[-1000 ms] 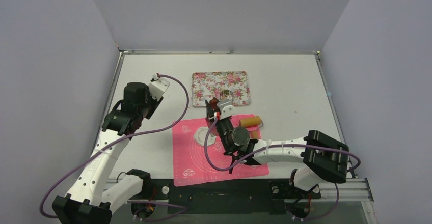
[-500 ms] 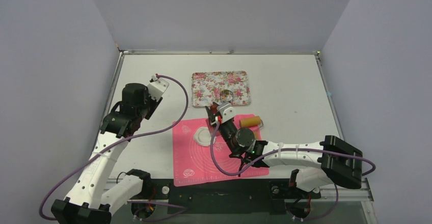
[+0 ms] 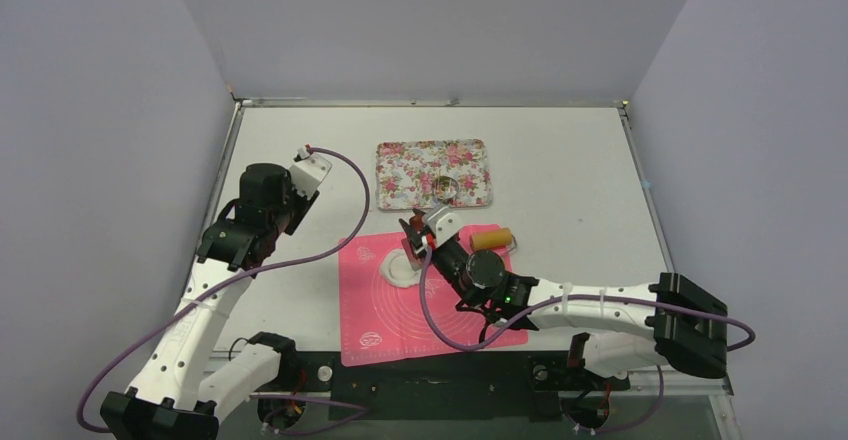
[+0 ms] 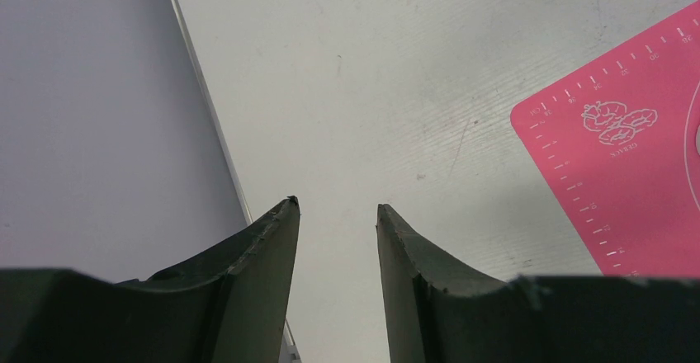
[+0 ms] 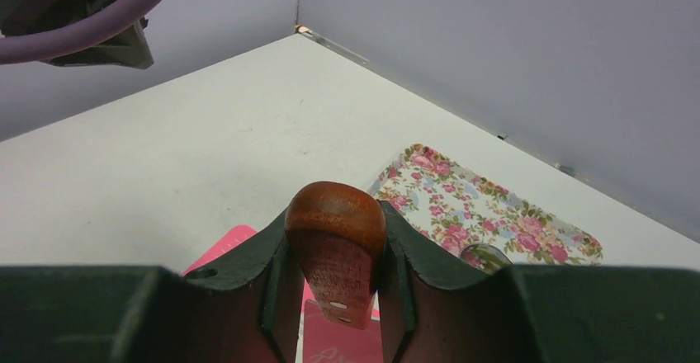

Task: Roll out the dumpling wrappers from the dough
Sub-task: Place the spatula on the plate.

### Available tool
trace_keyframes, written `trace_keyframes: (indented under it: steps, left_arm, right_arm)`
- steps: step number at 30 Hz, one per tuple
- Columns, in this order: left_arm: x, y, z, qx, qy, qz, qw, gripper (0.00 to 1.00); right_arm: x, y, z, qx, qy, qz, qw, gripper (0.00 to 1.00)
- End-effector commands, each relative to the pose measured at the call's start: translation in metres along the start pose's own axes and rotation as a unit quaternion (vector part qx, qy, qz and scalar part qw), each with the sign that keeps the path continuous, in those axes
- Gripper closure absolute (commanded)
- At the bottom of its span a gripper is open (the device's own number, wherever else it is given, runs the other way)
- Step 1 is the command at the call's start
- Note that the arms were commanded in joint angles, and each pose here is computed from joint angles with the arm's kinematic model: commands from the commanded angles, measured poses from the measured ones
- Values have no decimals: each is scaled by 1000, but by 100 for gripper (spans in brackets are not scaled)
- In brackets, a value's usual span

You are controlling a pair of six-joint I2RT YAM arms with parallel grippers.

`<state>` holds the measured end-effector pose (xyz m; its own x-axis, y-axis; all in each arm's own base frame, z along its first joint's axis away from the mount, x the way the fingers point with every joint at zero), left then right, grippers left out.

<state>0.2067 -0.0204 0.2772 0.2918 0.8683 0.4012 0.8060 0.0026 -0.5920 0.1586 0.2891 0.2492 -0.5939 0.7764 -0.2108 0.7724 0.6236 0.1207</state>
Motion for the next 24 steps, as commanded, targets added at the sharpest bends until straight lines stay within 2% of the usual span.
trace_keyframes:
  steps: [1,13,20,24]
  left_arm:
    - [7,-13,-16,-37,-7,-4,999,62]
    - [8,-15,-17,-38,-8,-5,999,62]
    - [8,-14,-16,-38,-7,-4,999,62]
    - [7,-14,-16,-37,-7,-3,999,62]
  right_arm:
    - [11,-9,-32,-53,82,-65,993,100]
    - [7,-19,-36,-47,73,-92,992,100]
    - [0,-18,-31,-24,39,-63,997,100]
    - [-13,-17,-34,-8,33,-1,999,100]
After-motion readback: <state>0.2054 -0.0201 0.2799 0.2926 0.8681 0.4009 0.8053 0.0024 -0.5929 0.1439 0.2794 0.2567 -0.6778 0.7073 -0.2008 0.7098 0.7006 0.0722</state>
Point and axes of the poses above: each gripper's point midway between its finger pads, its own y axis out along the fingers, its own x axis along the line the jaws close on, z = x × y, the point moved 9 cm from there along -y, back along the fingers, and after that the axes turned 5 degrees about -y, right-handed, at the moved point
